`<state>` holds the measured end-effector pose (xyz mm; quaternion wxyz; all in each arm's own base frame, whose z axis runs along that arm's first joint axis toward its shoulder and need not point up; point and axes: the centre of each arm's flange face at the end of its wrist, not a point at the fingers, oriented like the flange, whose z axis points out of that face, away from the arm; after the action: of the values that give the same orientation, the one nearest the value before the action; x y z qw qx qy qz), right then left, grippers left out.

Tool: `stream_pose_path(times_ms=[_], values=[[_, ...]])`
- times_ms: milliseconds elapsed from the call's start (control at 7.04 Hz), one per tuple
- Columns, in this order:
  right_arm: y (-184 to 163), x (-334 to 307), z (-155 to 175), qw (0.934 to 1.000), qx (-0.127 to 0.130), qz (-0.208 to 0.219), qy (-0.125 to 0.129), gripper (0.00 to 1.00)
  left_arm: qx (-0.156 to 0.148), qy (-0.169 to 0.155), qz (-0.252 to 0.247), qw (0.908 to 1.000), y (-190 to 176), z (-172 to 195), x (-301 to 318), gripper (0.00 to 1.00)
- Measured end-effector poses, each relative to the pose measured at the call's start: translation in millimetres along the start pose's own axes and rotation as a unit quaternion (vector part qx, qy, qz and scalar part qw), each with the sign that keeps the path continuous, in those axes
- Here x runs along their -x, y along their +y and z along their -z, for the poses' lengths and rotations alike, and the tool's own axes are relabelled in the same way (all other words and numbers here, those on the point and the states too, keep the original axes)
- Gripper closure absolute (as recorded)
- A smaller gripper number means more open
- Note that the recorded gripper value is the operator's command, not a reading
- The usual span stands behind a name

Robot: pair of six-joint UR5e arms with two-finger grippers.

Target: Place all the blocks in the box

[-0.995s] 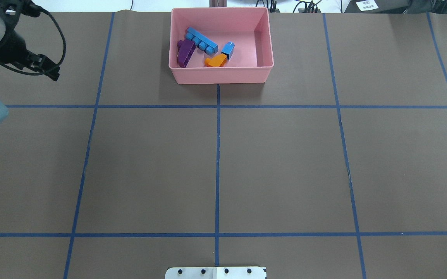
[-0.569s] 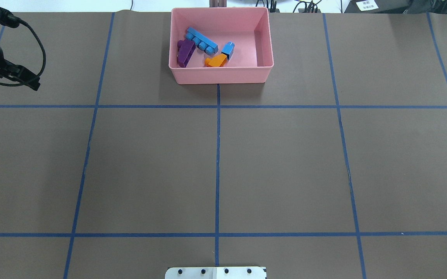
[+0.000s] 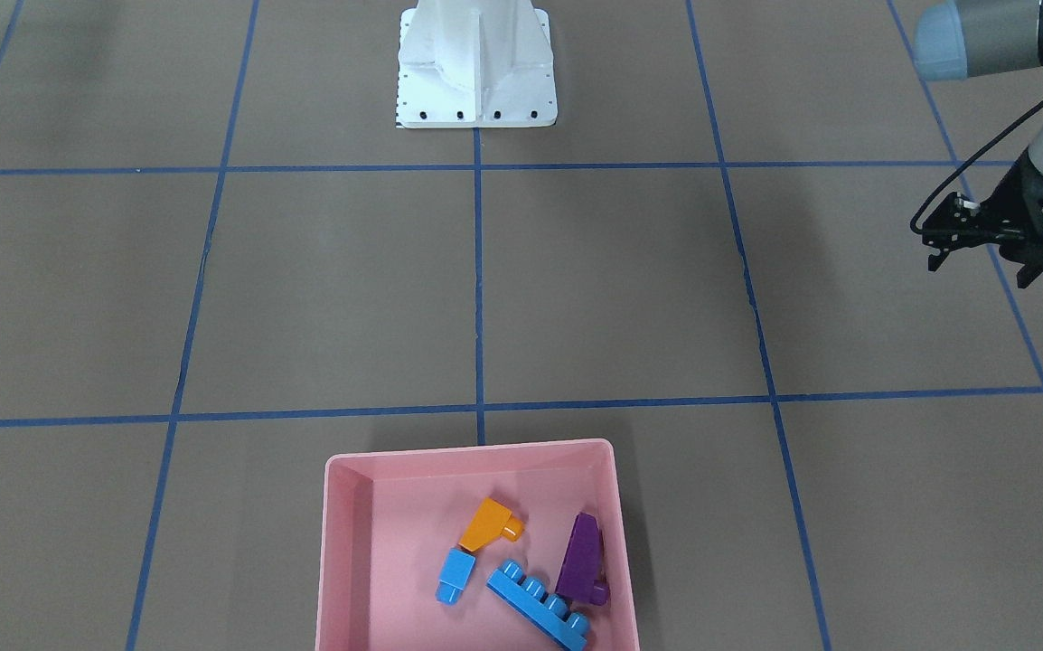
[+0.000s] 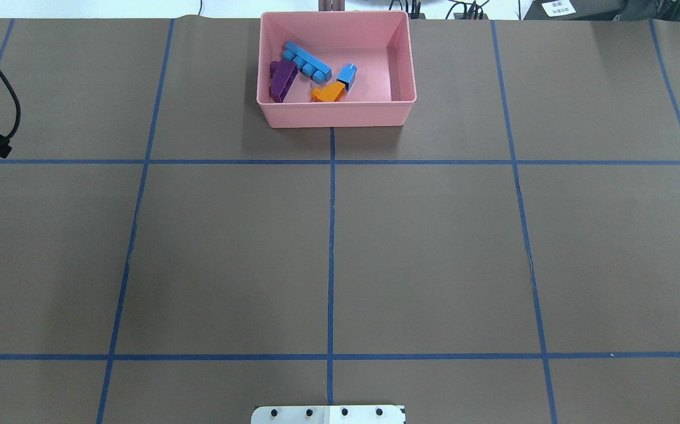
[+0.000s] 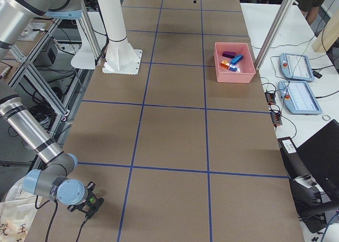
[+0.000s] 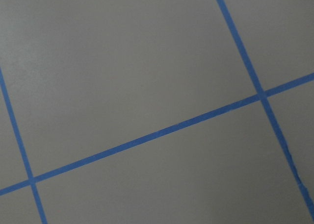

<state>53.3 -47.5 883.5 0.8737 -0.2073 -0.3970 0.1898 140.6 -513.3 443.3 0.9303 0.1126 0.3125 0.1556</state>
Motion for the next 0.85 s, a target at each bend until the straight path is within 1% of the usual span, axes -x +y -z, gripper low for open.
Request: stream_pose_path(times_ms=[142, 284, 426, 569, 711, 853], values=[[-4.2, 13.9, 8.0, 0.9997, -0.008, 0.018, -0.012, 1.0, 0.012, 0.013, -0.003, 0.9998, 15.2, -4.3, 13.1, 0.0], [-13.0, 40.8, 25.4, 0.9984, -0.026, 0.044, -0.024, 1.0, 0.023, 0.025, -0.007, 0.9994, 31.5, -7.1, 28.6, 0.0], [-28.1, 76.2, 48.2, 0.9957, -0.048, 0.072, -0.032, 1.0, 0.03, 0.034, -0.014, 0.9989, 46.8, -7.3, 46.6, 0.0], [-58.1, 119.9, 73.9, 0.9916, -0.072, 0.101, -0.039, 1.0, 0.034, 0.041, -0.017, 0.9984, 62.3, -7.1, 65.7, 0.0], [-108.9, 177.4, 105.6, 0.9865, -0.096, 0.127, -0.04, 1.0, 0.036, 0.046, -0.007, 0.9983, 75.6, -6.5, 88.6, 0.0], [-165.5, 248.6, 145.0, 0.9823, -0.113, 0.145, -0.037, 1.0, 0.035, 0.059, 0.016, 0.9975, 88.2, -4.6, 115.8, 0.0]])
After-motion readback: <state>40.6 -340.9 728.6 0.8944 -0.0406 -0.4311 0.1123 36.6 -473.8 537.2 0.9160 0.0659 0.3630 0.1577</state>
